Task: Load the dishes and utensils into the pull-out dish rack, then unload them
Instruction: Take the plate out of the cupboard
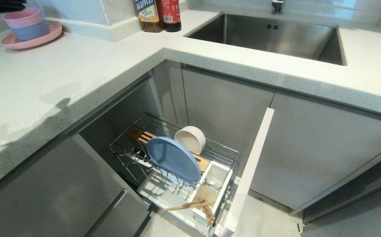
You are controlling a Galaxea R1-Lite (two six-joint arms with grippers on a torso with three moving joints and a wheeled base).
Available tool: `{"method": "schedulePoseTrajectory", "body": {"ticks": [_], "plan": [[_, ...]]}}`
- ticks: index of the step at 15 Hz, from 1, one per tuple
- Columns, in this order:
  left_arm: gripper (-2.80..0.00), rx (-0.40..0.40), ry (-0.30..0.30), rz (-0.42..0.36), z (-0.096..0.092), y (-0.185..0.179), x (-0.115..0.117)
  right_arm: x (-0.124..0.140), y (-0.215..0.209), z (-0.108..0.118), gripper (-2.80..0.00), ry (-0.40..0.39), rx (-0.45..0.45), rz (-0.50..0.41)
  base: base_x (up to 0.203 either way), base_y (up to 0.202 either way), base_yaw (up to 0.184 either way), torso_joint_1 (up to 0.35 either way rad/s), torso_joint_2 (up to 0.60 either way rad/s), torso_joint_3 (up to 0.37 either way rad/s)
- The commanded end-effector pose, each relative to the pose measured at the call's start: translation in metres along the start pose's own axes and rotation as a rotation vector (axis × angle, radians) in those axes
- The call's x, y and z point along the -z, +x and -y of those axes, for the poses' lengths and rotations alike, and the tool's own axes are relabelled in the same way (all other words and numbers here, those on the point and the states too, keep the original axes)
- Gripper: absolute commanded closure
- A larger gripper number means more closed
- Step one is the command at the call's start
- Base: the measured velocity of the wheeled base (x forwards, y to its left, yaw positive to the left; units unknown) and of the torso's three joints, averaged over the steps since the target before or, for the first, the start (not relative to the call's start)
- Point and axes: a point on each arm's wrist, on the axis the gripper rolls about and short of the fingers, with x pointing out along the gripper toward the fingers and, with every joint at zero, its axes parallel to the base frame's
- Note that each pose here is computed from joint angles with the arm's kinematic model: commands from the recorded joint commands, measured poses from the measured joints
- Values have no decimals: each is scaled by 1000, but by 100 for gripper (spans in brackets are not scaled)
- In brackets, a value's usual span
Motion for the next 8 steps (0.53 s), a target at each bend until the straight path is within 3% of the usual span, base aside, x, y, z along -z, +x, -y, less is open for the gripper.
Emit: {"method": "schedulePoseTrajectory", "body": {"ticks": [1, 2, 5, 6, 8], "plan": [[0, 100, 77, 7, -22, -33, -28, 0, 0, 0, 0, 0, 0, -2, 0, 0, 0, 0, 0, 0], [0, 128, 144, 5, -32, -43, -33, 0, 0, 0, 0, 0, 0, -2, 0, 0, 0, 0, 0, 0], [0, 325, 316, -9, -55, -96, -42, 0, 0, 0, 0, 0, 0, -2, 0, 0, 0, 0, 0, 0], [0, 351, 404, -21, -64, -107, -35, 0, 0, 0, 0, 0, 0, -2, 0, 0, 0, 0, 0, 0], [0, 310, 625, -63, -91, -110, -7, 0, 0, 0, 0, 0, 0, -2, 0, 0, 0, 0, 0, 0]]}}
